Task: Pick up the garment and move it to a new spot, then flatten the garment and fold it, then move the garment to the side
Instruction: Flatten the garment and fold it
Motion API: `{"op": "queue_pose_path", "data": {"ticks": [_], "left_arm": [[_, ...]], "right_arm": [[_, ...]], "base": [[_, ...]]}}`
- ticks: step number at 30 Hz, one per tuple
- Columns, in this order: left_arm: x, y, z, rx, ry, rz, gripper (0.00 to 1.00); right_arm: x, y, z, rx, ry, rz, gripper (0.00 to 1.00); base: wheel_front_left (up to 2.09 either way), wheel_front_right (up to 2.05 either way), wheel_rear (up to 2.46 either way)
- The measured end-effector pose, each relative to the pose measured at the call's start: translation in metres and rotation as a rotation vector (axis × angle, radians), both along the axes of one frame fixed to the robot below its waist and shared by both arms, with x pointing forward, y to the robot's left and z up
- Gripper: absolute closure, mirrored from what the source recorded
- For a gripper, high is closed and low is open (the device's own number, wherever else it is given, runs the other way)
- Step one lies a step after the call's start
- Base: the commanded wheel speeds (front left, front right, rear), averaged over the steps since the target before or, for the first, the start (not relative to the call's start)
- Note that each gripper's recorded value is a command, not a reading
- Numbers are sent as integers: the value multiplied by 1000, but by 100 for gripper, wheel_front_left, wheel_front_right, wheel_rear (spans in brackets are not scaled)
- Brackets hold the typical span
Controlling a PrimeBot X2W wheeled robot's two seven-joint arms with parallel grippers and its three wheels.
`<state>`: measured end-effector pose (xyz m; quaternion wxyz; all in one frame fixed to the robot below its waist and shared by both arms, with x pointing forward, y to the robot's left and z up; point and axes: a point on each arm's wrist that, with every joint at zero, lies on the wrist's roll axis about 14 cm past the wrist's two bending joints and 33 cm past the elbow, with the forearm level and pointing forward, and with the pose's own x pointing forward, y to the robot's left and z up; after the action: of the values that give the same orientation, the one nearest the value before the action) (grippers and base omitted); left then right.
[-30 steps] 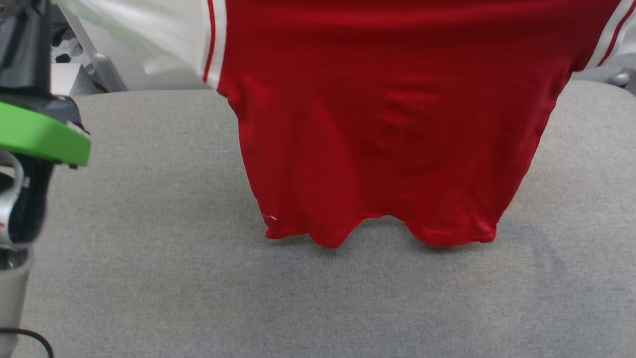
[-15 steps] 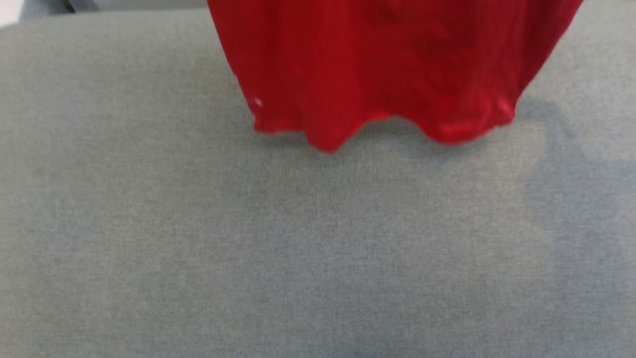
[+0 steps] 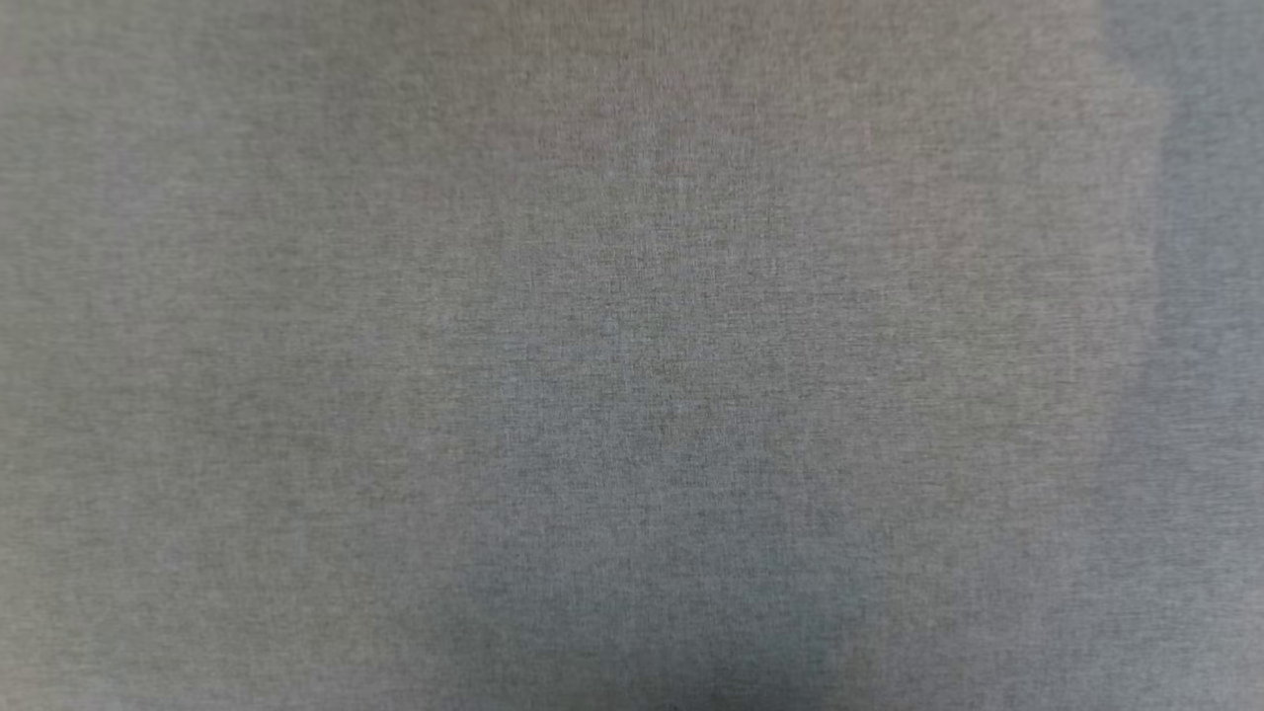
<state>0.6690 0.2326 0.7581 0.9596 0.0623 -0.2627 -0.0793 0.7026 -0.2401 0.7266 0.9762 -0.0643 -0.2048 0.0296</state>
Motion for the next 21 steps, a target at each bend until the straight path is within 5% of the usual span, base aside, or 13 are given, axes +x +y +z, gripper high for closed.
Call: {"op": "queue_pose_path", "data": {"ticks": [9, 21], "left_arm": [[62, 3, -70, -25, 40, 24, 100], [48, -5, -178, -73, 273, -7, 100]], "right_arm": [[53, 10, -70, 33, 29, -10, 100], [41, 20, -165, 68, 221, 22, 100]], "base": [[0, 0, 0], [0, 0, 0]]}}
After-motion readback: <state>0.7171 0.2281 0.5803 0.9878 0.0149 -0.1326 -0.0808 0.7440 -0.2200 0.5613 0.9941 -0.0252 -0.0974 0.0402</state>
